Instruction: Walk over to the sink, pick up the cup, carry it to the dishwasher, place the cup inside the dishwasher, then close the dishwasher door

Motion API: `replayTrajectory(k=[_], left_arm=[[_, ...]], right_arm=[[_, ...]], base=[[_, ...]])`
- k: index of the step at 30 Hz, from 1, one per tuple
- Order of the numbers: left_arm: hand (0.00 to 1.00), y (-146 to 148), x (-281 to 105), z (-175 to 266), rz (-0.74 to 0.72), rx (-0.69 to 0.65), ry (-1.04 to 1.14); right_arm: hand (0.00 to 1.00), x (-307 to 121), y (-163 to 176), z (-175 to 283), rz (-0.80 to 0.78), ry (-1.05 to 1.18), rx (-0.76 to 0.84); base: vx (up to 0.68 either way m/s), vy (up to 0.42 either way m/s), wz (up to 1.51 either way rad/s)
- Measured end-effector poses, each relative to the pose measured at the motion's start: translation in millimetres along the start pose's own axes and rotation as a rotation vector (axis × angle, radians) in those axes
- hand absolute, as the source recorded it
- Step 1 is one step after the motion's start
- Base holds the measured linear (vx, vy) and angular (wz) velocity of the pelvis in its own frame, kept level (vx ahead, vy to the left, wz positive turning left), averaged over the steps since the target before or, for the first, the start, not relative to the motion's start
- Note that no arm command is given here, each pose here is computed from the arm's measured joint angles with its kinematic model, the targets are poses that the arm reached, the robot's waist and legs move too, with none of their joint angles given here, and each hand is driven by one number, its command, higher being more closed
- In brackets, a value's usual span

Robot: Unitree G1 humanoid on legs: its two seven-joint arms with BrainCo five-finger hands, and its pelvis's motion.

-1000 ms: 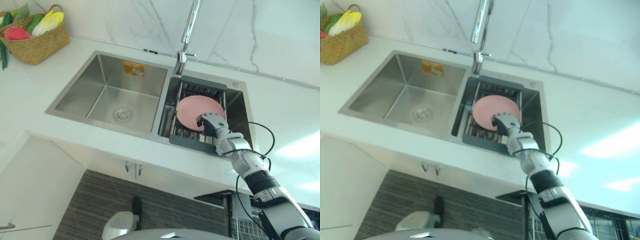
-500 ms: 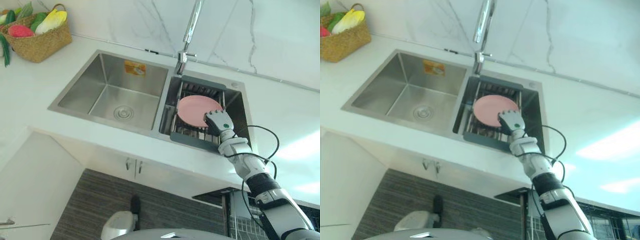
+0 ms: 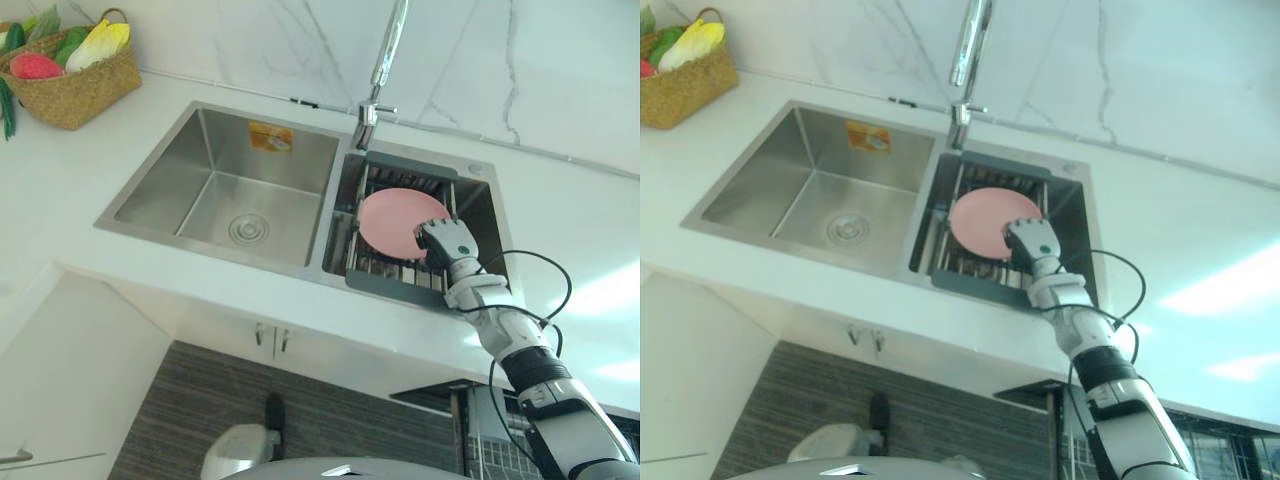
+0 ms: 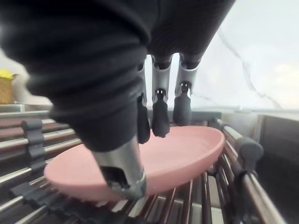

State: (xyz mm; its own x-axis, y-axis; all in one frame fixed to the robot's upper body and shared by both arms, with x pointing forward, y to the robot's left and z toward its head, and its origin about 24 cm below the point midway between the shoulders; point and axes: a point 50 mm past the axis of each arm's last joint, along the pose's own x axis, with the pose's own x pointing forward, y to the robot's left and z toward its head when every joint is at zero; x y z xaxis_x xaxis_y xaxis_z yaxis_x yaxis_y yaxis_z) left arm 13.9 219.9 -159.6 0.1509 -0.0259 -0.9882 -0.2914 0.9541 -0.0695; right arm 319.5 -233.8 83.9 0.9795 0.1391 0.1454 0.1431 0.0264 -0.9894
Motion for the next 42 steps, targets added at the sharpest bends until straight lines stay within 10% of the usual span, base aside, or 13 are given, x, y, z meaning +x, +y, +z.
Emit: replayTrajectory(k=[17, 42], left_arm=[[0.00, -2, 0, 1, -0.005, -0.001, -0.005], [0.00, 3, -1, 0, 0.012, -0.032, -0.006]], right_arm=[[0.00, -5, 9, 5, 0.382, -0.110, 0.297], [0.00, -3, -20, 11, 0.262, -0.257, -0.012]], base=[[0.05, -0.106, 0.00], [0.03, -0.074, -0.05]])
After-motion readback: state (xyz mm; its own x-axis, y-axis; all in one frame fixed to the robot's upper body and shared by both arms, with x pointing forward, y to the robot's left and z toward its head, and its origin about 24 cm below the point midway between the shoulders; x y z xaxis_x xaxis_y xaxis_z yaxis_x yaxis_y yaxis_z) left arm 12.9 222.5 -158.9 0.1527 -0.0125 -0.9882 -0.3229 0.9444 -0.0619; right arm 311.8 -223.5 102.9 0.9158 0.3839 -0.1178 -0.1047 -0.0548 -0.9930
